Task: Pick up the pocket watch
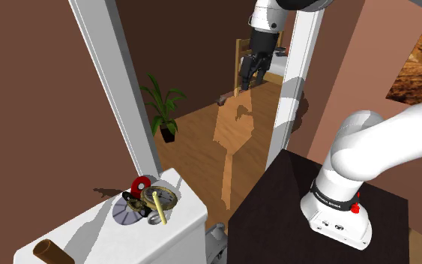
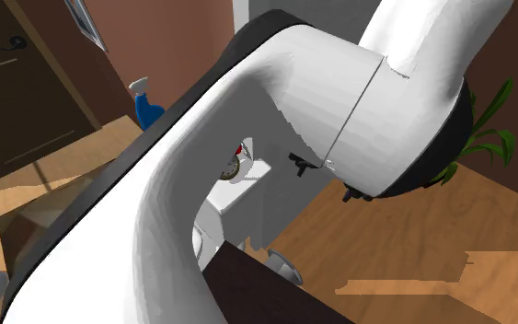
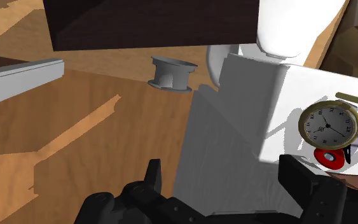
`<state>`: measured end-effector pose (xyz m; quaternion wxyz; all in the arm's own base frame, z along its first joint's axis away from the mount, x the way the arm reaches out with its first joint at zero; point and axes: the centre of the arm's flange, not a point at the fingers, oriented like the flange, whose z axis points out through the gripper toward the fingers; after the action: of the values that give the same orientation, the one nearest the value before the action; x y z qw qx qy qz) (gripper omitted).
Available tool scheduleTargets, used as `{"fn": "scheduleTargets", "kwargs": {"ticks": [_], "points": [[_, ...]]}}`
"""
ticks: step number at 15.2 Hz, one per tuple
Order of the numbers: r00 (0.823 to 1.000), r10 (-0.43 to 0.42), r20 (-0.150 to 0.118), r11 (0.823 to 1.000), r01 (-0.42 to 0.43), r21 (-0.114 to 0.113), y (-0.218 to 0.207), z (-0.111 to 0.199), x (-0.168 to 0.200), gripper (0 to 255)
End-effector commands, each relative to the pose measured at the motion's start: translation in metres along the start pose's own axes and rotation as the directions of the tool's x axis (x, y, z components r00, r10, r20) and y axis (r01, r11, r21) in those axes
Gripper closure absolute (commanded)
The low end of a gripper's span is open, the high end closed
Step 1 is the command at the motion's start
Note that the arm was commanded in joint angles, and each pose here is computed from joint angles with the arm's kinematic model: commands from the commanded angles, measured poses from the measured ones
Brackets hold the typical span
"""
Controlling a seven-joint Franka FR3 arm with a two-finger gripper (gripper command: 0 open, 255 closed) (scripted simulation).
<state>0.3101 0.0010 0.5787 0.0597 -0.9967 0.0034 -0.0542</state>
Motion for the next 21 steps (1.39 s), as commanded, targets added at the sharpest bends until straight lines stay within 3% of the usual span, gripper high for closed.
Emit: {"fn": "scheduleTargets", "kwargs": {"ticks": [1,11,21], "points": [[1.000,0.000,0.000,1.000,0.000,0.000,0.000,0.000,0.000,0],[0.983,0.177,0.053,0.981,-0.172,-0.086,-0.132,0.056,0.011,0],[0.932,0.352,0.090,0.926,-0.333,-0.179,-0.255,0.123,0.040,0]]}}
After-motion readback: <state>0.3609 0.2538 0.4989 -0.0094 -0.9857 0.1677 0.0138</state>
